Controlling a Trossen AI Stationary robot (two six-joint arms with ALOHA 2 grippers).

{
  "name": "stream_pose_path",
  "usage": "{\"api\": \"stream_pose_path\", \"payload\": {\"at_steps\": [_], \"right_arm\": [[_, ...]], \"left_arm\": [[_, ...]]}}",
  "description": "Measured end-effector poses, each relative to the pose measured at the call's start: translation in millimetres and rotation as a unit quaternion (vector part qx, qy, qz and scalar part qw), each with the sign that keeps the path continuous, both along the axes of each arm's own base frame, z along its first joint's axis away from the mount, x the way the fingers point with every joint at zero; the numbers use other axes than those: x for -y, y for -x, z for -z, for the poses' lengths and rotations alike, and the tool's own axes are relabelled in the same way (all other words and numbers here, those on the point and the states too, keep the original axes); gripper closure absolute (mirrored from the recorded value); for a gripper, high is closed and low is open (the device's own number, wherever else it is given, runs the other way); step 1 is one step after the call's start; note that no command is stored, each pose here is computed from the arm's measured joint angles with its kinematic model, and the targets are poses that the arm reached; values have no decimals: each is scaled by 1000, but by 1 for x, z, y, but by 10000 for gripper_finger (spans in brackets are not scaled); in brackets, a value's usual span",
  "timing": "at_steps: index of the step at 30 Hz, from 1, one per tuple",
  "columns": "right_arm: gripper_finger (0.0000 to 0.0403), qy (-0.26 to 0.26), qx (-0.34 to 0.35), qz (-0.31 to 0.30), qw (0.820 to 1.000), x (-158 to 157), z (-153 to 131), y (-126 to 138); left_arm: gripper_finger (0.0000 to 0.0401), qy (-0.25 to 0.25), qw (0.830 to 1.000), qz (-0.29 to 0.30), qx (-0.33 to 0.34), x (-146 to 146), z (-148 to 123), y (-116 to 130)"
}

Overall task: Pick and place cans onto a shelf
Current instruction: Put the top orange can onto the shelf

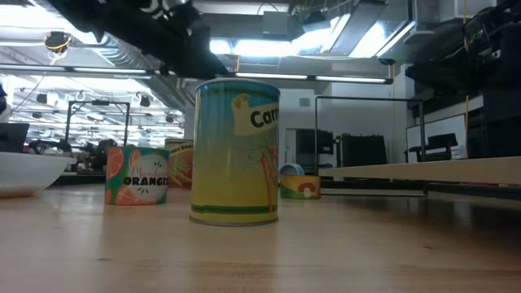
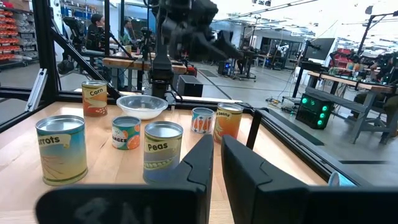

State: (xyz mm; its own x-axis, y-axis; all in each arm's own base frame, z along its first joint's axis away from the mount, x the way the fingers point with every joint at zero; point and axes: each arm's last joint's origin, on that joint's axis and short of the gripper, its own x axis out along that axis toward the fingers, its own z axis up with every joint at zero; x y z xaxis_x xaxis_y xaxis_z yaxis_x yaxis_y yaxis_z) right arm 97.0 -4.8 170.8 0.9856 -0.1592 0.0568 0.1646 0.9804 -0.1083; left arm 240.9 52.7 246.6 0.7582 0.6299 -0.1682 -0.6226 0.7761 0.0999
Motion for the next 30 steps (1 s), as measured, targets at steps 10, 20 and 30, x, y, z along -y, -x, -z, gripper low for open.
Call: {"api": "stream_pose_path", "payload": {"at_steps": [10, 20, 30], "right_arm": [[364, 22, -3, 1, 1000, 0, 0, 0], [364, 21, -3, 1, 1000, 0, 0, 0], [364, 21, -4, 1, 1000, 0, 0, 0]], "left_arm": [[153, 34, 998, -14, -58, -5, 30, -13], [153, 122, 979, -77, -145, -17, 54, 4], [154, 157, 968, -89, -175, -28, 62, 11]]}}
